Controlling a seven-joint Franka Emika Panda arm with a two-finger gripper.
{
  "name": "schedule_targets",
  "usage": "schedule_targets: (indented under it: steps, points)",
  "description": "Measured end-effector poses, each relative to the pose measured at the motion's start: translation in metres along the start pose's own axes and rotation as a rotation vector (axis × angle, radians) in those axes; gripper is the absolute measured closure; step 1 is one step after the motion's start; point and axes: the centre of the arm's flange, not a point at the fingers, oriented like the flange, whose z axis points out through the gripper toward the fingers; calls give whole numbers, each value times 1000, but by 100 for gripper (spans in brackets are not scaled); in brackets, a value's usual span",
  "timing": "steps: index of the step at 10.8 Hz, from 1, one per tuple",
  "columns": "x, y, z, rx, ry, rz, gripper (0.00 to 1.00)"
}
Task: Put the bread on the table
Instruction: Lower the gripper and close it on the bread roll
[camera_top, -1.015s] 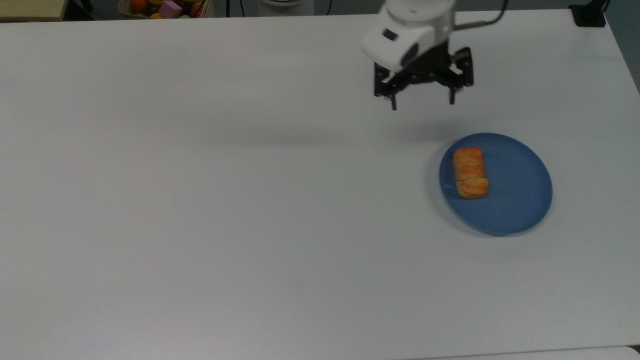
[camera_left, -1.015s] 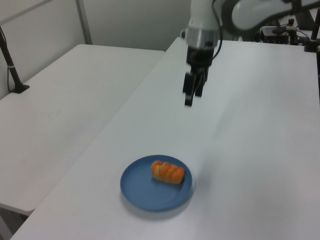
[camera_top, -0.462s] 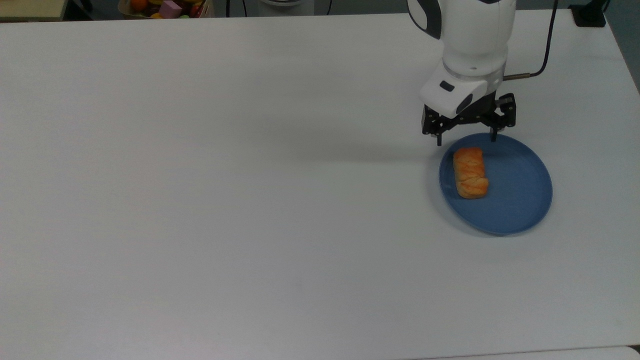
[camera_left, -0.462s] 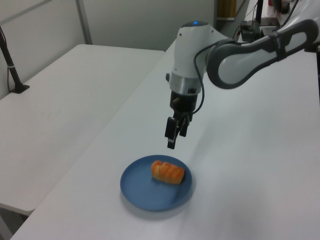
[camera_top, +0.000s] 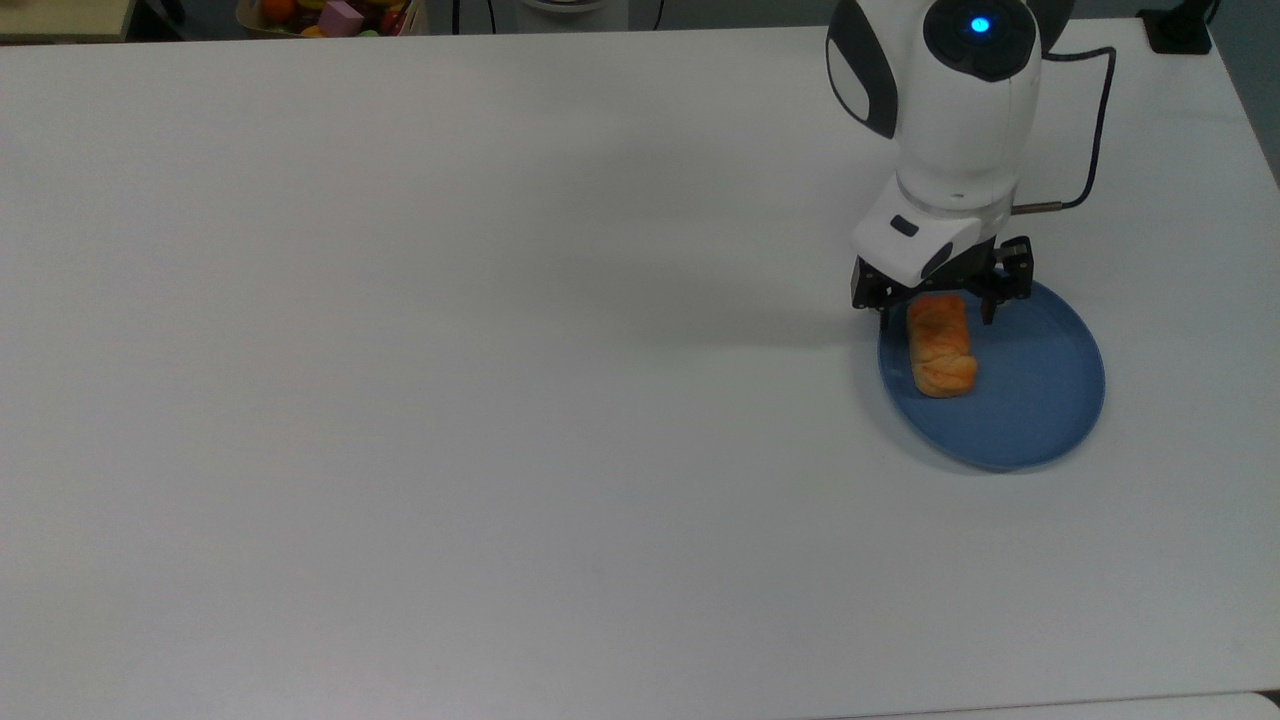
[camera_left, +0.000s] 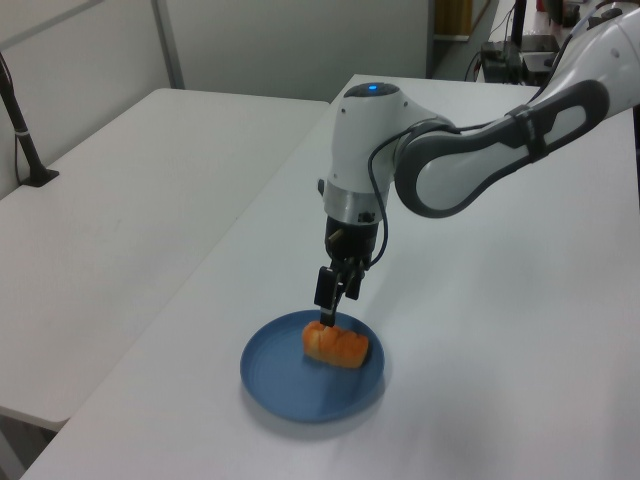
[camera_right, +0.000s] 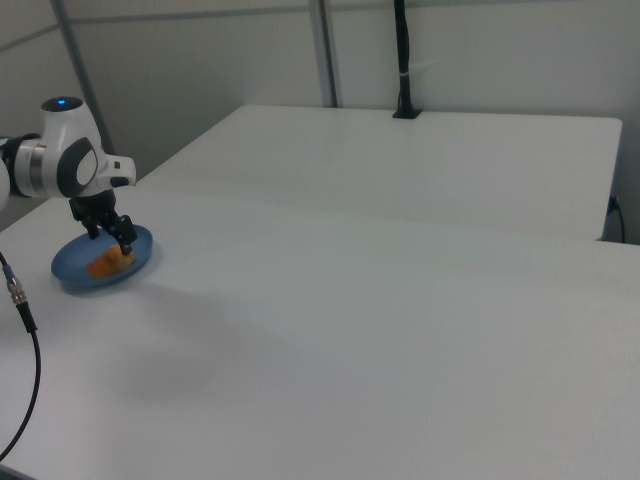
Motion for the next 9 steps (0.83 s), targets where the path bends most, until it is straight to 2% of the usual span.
schedule_targets:
  steps: [6, 8, 9]
  points:
    - [-7, -12, 36, -61, 22, -65, 0]
    - [-10, -16, 37, -77, 28, -85, 7]
    - [-10, -16, 38, -91, 34, -97, 17]
